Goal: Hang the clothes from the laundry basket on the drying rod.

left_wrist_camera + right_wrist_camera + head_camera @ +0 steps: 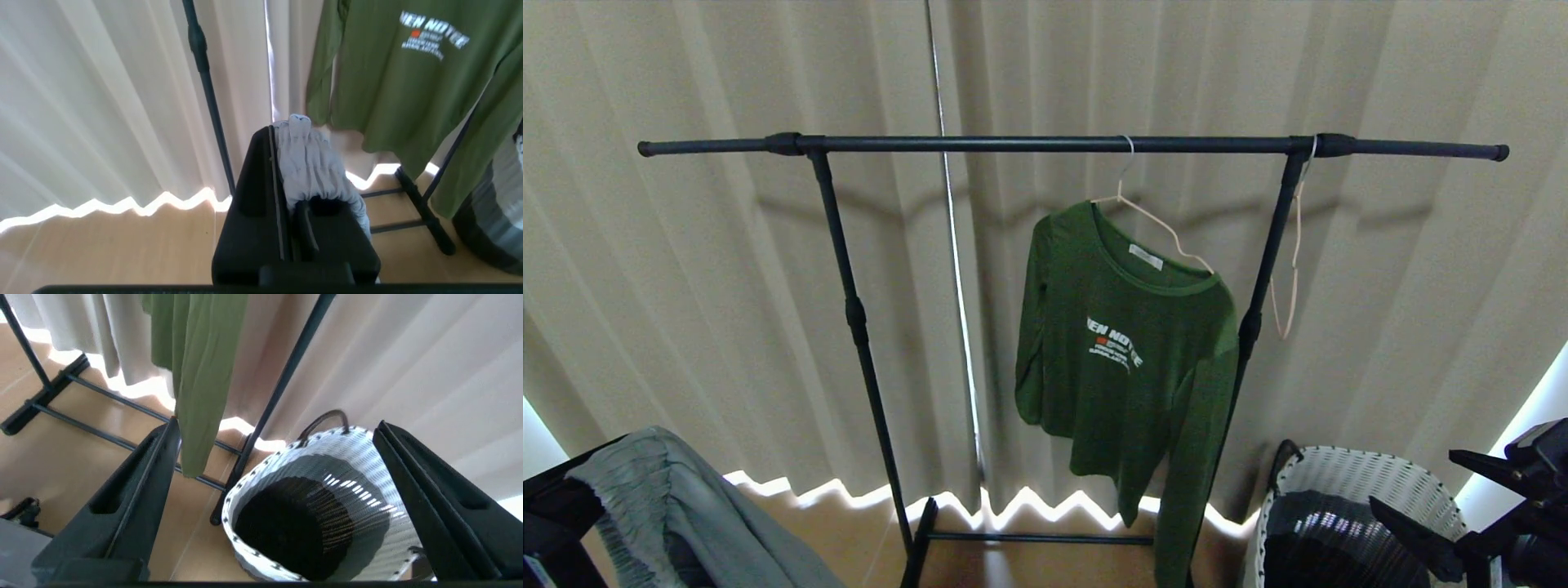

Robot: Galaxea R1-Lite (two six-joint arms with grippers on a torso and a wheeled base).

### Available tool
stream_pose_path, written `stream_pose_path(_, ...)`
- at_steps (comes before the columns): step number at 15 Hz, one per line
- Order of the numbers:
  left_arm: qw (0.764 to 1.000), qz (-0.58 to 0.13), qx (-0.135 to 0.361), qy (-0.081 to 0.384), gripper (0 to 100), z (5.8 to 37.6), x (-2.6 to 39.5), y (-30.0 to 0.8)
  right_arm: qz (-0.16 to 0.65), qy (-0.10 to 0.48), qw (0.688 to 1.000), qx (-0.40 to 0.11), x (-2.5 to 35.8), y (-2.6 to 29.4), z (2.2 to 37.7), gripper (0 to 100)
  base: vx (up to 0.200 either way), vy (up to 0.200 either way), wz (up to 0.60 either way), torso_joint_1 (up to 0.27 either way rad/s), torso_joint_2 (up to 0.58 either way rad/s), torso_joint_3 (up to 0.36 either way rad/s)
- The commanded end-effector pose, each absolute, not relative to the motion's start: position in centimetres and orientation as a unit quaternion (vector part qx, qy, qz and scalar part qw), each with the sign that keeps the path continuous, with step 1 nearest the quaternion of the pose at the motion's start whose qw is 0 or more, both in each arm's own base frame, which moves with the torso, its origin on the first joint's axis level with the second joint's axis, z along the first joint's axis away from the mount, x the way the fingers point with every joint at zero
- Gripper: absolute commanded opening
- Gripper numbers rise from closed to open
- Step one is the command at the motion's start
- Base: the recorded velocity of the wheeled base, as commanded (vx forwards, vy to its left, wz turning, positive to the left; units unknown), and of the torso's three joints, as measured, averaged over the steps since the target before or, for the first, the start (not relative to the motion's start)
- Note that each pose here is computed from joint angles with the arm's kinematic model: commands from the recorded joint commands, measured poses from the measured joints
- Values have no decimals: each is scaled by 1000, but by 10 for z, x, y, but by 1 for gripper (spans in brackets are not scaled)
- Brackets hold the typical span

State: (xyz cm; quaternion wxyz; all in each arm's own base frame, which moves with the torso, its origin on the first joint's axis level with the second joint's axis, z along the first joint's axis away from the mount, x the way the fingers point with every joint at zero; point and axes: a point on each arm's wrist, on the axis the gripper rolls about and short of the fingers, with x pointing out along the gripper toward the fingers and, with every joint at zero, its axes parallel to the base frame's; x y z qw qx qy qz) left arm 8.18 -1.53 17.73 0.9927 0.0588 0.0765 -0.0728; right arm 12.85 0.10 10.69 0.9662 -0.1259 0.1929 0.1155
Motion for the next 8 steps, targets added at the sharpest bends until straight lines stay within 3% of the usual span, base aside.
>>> stream_pose_path(1,993,-73,59,77,0,177,82,-15,116,193,966,-126,128,1,107,100,0,0,0,198,-505,-300)
stream_pose_path(8,993,-73,59,79,0,177,82,-15,113,188,968,-126,129,1,109,100,0,0,0,210,-525,-316)
